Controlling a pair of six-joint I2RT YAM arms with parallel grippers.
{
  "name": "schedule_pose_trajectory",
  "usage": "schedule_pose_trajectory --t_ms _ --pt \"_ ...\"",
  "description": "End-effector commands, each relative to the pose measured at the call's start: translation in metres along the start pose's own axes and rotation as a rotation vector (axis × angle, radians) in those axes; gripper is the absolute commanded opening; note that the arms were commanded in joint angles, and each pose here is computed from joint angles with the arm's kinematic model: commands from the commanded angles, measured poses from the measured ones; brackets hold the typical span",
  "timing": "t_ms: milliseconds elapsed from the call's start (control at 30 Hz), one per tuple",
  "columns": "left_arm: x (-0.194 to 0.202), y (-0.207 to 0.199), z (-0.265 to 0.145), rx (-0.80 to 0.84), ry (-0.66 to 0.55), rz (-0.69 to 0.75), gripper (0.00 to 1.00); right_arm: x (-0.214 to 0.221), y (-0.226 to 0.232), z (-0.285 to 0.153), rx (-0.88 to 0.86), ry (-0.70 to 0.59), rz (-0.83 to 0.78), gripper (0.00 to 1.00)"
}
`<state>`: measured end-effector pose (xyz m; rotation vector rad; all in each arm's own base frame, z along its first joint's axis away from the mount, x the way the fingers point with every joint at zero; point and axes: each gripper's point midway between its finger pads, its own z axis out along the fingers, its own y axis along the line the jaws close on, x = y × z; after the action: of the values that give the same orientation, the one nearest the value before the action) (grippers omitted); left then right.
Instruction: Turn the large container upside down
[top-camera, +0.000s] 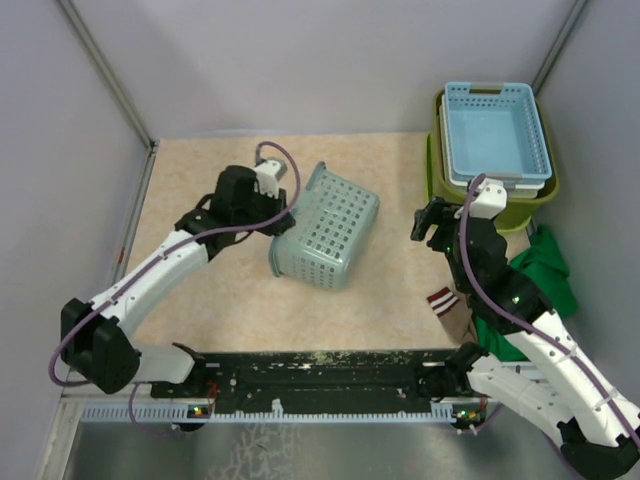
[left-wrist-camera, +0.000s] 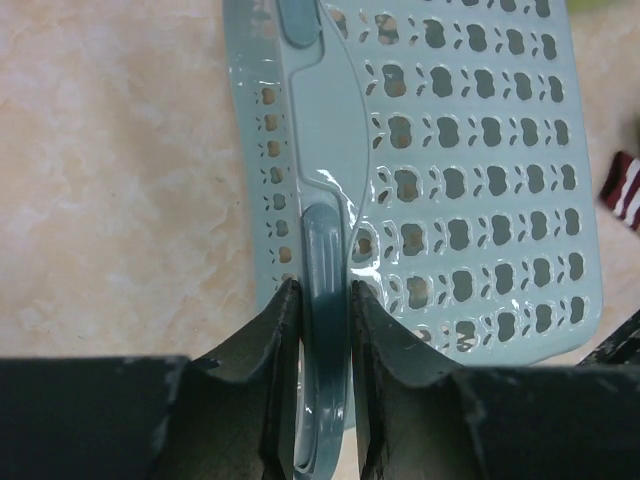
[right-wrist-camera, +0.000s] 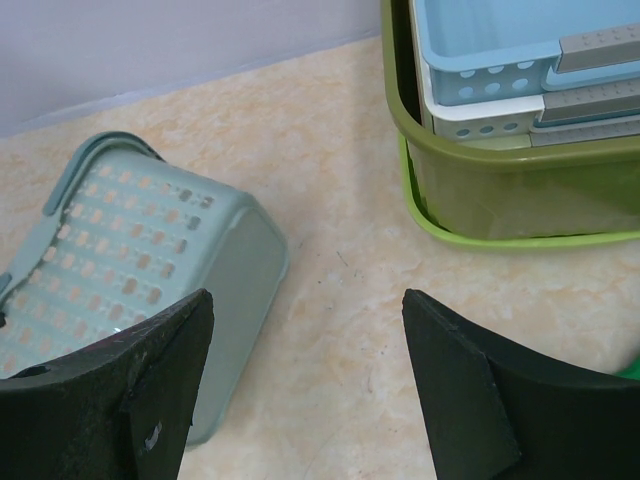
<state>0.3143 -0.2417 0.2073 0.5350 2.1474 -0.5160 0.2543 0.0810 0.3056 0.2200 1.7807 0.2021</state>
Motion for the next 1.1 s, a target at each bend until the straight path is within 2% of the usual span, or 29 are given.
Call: schedule_pose_trajectory --t_ms 0,233,433,533,667,700,767,800,900,1000,1067 --pt "-0.009 0.001 -0.011 0.205 -0.057 -0.167 0.00 -0.025 0.003 -0.009 -0.019 -0.065 0.050 0.76" --pt "-0.007 0.027 -0.018 0.380 -0.083 -0.400 0.00 -0.027 0.001 -0.011 -0.019 -0.070 0.053 0.76" --pt "0.023 0.073 -0.011 0.450 -0.042 -0.660 0.00 -0.029 0.000 -0.013 -0.018 -0.076 0.053 0.76" --pt "0.039 0.097 0.000 0.406 -0.025 -0.740 0.00 -0.031 0.000 -0.013 -0.019 -0.078 0.052 0.76" --pt "0.057 0.121 0.012 0.282 -0.001 -0.774 0.02 -0.033 -0.001 -0.015 -0.014 -0.081 0.052 0.76" --pt "0.060 0.128 0.015 0.246 0.005 -0.772 0.06 -0.033 -0.001 -0.015 -0.013 -0.081 0.051 0.76" --pt "0.060 0.140 0.016 0.177 0.007 -0.751 0.29 -0.034 -0.002 -0.015 -0.012 -0.081 0.050 0.76" --pt "0.058 0.146 0.014 0.141 0.007 -0.743 0.44 -0.034 -0.002 -0.016 -0.013 -0.080 0.049 0.76" --pt "0.046 0.163 0.005 0.026 -0.013 -0.695 0.70 -0.031 0.001 -0.014 -0.023 -0.068 0.043 0.76" --pt "0.022 0.185 -0.016 -0.124 -0.056 -0.607 0.83 -0.024 0.004 -0.011 -0.032 -0.045 0.040 0.76" --pt "0.001 0.193 -0.038 -0.217 -0.091 -0.548 0.85 -0.020 0.007 -0.009 -0.041 -0.029 0.039 0.76"
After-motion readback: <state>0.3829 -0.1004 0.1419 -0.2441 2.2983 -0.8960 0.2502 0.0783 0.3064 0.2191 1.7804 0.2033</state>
